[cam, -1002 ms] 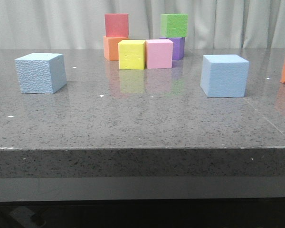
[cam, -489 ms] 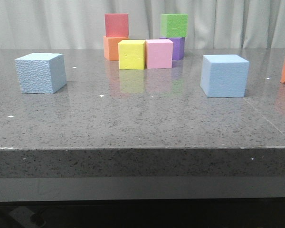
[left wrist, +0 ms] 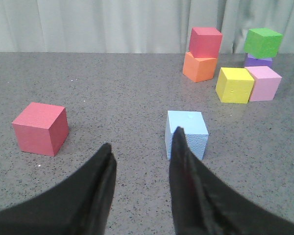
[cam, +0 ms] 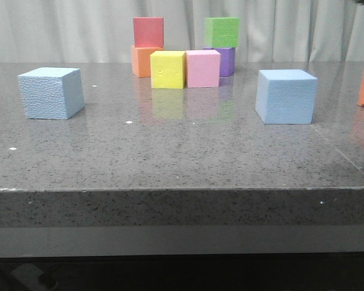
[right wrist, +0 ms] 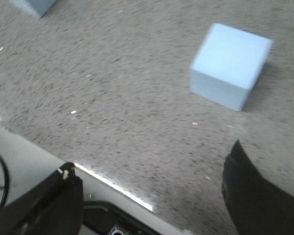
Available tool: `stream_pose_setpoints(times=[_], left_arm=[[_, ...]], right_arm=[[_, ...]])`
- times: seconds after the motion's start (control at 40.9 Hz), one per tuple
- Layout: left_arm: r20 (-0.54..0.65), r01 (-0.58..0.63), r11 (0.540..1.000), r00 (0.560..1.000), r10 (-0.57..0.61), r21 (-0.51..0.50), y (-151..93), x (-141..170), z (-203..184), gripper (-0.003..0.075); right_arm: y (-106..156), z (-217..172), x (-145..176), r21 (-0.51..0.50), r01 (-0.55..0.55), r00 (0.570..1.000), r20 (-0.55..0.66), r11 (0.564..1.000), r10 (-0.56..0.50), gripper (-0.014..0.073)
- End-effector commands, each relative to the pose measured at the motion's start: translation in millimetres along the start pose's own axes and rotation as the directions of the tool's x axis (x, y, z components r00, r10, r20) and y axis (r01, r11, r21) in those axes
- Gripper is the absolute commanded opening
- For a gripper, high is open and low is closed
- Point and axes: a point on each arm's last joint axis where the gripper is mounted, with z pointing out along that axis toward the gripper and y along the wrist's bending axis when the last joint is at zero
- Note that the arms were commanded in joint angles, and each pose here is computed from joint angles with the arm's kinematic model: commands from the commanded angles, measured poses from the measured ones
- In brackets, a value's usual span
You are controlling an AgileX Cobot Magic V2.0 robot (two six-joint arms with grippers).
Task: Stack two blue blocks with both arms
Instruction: 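Lower the right gripper over the light-blue cube and close on it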
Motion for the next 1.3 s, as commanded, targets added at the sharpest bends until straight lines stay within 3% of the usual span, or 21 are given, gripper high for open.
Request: stream_pose_setpoints(times=[0.0, 0.195, 0.318, 0.489, 0.709, 1.271], left_arm=[[0.084, -0.001, 1.000, 0.996, -0.001, 0.014, -1, -14, -1, 0.0220], [0.084, -0.001, 1.000, 0.996, -0.001, 0.014, -1, -14, -1, 0.0167], [0.084, -0.001, 1.000, 0.996, -0.001, 0.014, -1, -14, -1, 0.0141], [0.084, -0.001, 1.000, 0.996, -0.001, 0.014, -1, -14, -1, 0.0113], [0.084, -0.001, 1.000, 0.996, -0.001, 0.014, -1, -14, -1, 0.0113], [0.084, -0.001, 1.000, 0.996, -0.001, 0.014, -1, -14, -1, 0.0113]], right_arm=[[7, 5, -25, 0.025, 0.019, 1.000, 0.023, 0.999, -0.020, 0.0590], [-4, 31, -56, 0.255, -0.066, 0.997, -0.009, 0.965, 0.071, 0.0590], [-13, 46, -73, 0.332, -0.118, 0.993, 0.019, 0.936, 0.119, 0.0590], [-16, 69, -92, 0.339, -0.170, 0.985, 0.048, 0.925, 0.163, 0.0590], [-33, 95, -103, 0.339, -0.331, 0.944, 0.120, 0.881, 0.308, 0.0590], [-45, 144, -93, 0.376, -0.317, 0.943, 0.030, 0.871, 0.330, 0.0590]])
